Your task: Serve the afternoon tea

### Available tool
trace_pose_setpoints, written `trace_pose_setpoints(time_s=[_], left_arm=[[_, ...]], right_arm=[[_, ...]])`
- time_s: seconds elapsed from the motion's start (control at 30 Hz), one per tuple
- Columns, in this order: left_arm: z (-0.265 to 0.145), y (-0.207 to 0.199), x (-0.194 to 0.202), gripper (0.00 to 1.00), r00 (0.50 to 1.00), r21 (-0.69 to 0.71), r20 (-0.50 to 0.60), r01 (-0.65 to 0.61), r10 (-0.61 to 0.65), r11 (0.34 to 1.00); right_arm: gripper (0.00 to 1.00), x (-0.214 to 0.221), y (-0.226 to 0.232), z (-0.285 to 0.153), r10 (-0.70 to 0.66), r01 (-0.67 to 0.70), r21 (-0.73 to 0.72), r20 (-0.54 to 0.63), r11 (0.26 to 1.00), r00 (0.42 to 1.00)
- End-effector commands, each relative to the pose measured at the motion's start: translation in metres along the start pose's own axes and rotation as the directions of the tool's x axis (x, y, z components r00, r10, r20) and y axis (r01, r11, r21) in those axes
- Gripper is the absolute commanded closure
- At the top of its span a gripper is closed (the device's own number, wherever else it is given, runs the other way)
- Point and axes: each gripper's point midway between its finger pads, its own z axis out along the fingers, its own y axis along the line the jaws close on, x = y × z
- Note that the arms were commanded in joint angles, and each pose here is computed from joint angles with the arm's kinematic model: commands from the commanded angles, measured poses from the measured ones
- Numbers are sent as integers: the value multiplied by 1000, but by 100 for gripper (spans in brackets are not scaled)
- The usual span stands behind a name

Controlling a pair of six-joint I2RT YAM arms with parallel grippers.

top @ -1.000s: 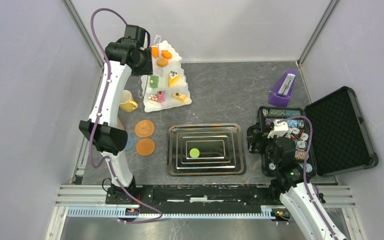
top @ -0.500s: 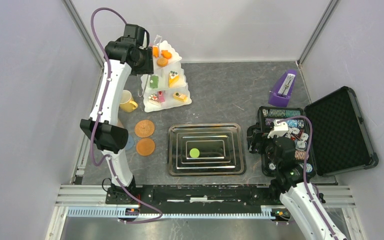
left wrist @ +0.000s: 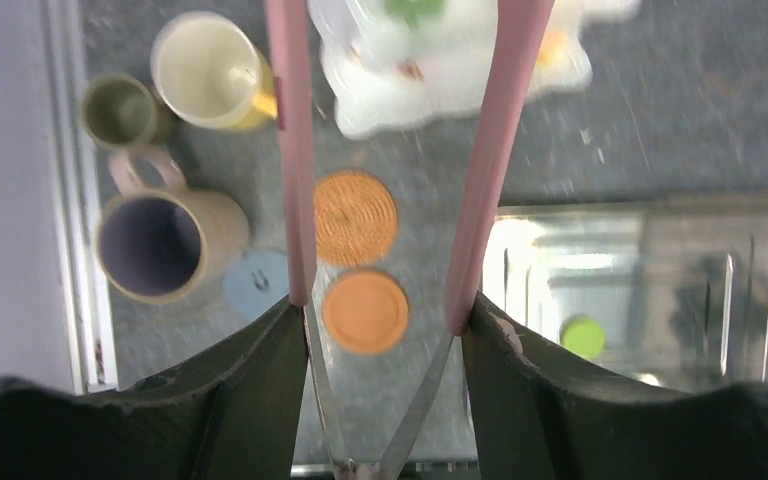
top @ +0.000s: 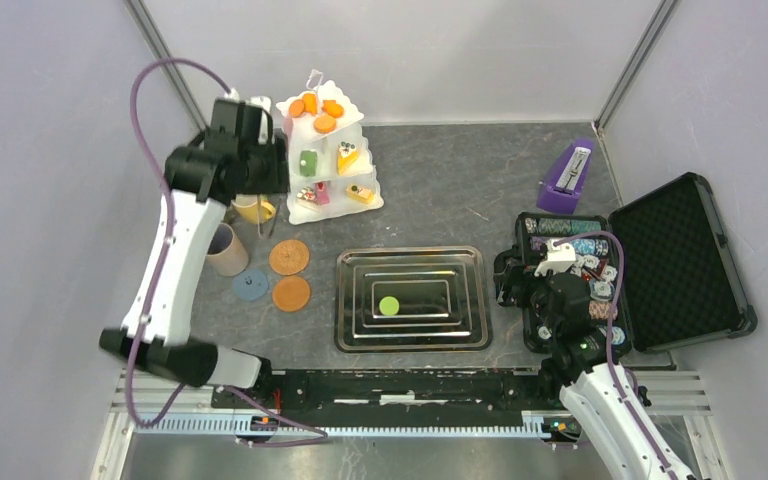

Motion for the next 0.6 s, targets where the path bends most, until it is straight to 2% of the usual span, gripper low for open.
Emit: trace_pose_setpoints(time_s=[0.0, 0.2, 0.37, 0.57], left_arm=[[-11, -40, 67, 38, 992, 120, -81, -82, 92, 989], [-19, -92, 181, 36, 923, 222, -304, -172, 235, 960], [-17, -129, 272, 34, 799, 300, -442, -296, 407, 907], [-7, -130, 318, 31, 658, 301, -496, -483, 567, 823]], right_arm=[[2, -10, 2, 2, -5, 5, -6, 34, 1000, 999], [2, -8, 3, 2, -7, 7, -14, 25, 1000, 1000], [2, -8, 3, 2, -2, 3, -16, 31, 1000, 1000], [2, -9, 4, 0, 3, -3, -20, 39, 1000, 999]])
